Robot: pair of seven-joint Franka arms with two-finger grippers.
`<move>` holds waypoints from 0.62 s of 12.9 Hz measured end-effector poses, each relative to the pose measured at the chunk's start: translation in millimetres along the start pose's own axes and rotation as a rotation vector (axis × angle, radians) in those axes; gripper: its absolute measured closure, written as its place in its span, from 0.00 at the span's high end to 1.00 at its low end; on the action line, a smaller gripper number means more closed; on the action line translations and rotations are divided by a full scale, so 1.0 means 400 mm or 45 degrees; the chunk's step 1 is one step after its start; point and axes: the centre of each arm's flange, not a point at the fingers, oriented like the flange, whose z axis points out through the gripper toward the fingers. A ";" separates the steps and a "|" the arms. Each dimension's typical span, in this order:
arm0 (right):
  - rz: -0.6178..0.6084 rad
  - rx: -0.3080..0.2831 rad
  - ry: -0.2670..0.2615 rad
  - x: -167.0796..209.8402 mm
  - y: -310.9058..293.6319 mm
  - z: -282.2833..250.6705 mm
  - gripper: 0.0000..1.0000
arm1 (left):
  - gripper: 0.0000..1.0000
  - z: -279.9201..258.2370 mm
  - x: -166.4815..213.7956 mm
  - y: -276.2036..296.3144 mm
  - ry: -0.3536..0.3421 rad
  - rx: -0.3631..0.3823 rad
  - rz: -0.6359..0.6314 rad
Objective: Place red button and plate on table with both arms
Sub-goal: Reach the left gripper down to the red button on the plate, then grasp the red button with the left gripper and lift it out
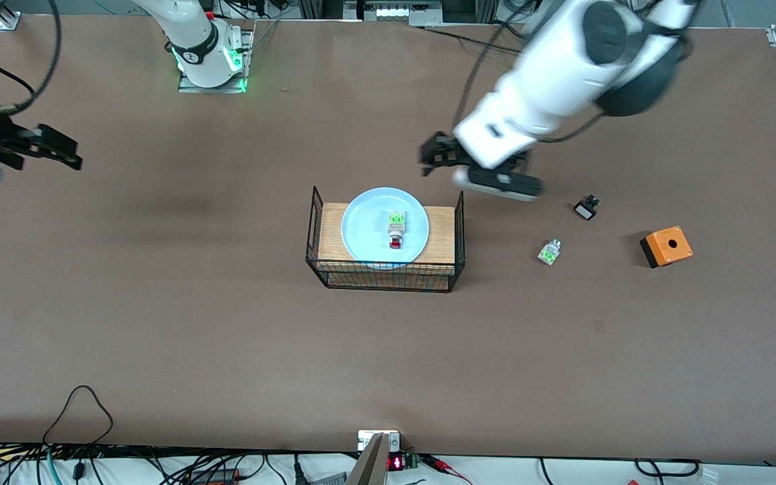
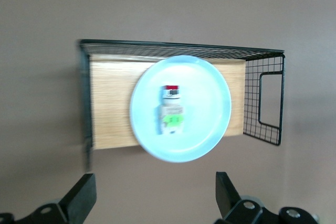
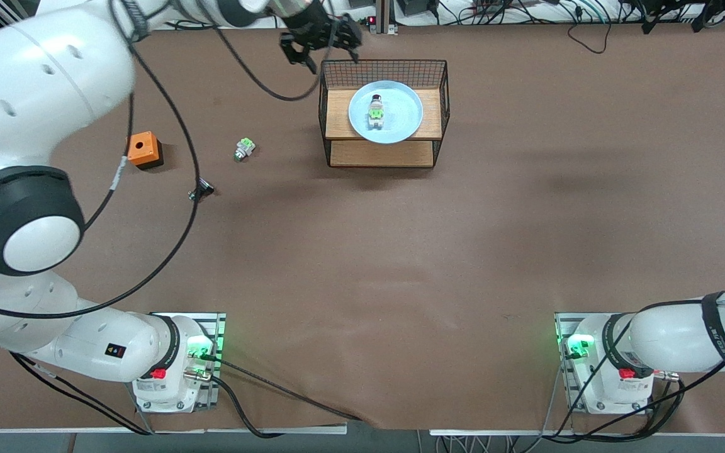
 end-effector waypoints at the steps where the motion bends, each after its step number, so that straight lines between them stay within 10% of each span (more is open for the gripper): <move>1: 0.013 0.000 0.018 -0.003 0.014 -0.028 1.00 | 1.00 0.052 -0.017 0.059 0.026 0.059 0.001; 5: -0.004 -0.004 -0.011 0.012 -0.007 -0.007 1.00 | 1.00 0.296 -0.058 0.171 0.147 0.299 0.046; 8: -0.011 -0.010 -0.050 0.033 -0.017 0.033 1.00 | 1.00 0.409 -0.018 0.146 0.175 0.280 -0.033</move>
